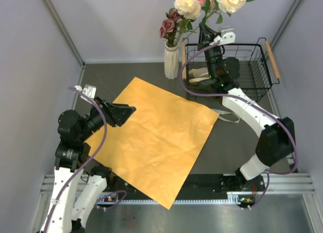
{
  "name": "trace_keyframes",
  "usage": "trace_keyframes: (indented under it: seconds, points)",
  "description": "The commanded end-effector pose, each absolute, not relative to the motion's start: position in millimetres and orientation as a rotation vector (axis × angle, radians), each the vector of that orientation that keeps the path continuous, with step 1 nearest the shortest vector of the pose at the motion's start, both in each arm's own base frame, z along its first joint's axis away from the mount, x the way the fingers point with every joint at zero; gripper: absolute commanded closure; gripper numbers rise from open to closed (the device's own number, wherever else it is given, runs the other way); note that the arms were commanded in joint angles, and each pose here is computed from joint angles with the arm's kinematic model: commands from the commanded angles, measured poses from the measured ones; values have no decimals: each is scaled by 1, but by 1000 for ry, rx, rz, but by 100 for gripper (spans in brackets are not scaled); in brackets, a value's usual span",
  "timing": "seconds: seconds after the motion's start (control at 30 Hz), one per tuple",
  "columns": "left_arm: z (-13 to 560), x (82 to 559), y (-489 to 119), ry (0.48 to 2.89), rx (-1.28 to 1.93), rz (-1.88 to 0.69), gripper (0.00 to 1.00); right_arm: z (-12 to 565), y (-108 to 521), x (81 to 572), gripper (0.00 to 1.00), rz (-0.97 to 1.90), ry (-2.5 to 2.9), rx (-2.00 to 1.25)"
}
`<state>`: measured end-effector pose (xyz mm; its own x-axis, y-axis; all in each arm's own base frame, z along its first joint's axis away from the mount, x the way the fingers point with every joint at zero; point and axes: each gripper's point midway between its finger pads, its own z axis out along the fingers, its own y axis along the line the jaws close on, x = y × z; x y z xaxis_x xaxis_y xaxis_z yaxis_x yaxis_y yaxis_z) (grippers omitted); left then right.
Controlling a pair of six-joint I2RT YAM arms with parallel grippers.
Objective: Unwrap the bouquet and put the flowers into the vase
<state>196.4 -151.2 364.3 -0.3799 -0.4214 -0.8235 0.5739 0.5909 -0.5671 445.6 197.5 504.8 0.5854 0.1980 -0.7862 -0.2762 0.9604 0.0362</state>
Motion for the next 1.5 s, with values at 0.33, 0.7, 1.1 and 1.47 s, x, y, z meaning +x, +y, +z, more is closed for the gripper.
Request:
trace_keyframes:
  seconds: [0.33, 0.7, 1.1, 1.47]
  points:
    - [374, 200, -153, 1605, 143, -1076, 38, 532, 197, 438, 100, 361, 827, -53]
    - [375, 197, -152, 1606, 131, -1075, 38, 525, 207, 441, 100, 432, 873, -61]
    - [370, 198, -152, 1620, 123, -1073, 38, 490, 221, 481, 100, 330, 974, -111]
    - [368, 201, -153, 1633, 125, -1076, 38, 429, 243, 527, 100, 261, 1091, -172]
